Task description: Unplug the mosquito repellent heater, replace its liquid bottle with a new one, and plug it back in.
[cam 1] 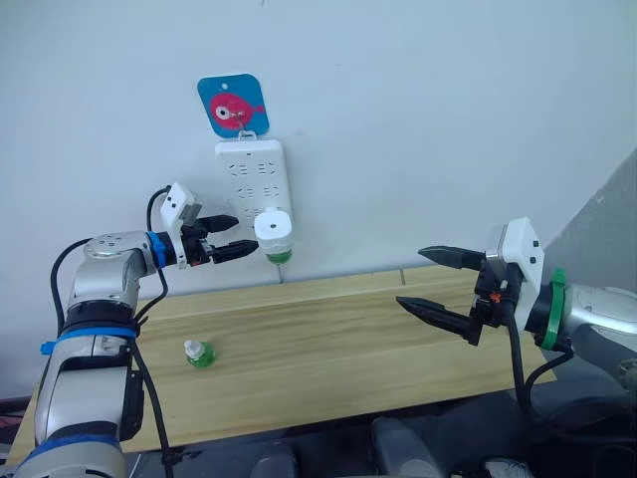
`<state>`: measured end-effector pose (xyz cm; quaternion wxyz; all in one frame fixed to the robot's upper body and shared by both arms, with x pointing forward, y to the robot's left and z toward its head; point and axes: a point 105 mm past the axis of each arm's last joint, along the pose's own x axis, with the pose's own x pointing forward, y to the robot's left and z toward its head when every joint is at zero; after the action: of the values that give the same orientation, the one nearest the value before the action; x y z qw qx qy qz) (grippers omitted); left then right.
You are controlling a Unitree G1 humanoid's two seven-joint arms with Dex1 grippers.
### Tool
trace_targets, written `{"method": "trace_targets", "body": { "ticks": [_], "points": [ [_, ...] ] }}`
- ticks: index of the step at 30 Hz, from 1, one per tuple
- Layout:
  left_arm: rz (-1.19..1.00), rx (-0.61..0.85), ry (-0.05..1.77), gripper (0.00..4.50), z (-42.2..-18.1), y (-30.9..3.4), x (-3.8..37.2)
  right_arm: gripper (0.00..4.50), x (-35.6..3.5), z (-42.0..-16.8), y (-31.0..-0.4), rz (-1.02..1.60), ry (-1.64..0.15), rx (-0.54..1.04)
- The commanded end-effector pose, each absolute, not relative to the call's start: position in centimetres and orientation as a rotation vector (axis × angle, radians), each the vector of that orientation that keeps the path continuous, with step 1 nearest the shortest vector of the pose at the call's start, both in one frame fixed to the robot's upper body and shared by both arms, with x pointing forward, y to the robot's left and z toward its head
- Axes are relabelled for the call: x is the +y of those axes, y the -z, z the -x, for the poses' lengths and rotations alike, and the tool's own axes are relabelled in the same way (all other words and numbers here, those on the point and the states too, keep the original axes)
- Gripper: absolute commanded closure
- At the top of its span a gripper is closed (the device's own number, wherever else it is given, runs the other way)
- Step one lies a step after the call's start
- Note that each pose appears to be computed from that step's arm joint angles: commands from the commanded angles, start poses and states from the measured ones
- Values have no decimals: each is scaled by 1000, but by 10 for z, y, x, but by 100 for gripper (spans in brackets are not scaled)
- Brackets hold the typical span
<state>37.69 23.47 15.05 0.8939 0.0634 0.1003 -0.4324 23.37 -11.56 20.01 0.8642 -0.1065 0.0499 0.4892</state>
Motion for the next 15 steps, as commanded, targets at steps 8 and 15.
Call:
{"method": "trace_targets", "body": {
  "ticks": [8,15],
  "points": [
    [-151,128,879,0,-392,-175,234,3,-112,-224,-203,255,-1041,69],
    [-148,141,984,0,-385,-177,222,3,-109,-223,-202,252,-1047,63]
  ]
}}
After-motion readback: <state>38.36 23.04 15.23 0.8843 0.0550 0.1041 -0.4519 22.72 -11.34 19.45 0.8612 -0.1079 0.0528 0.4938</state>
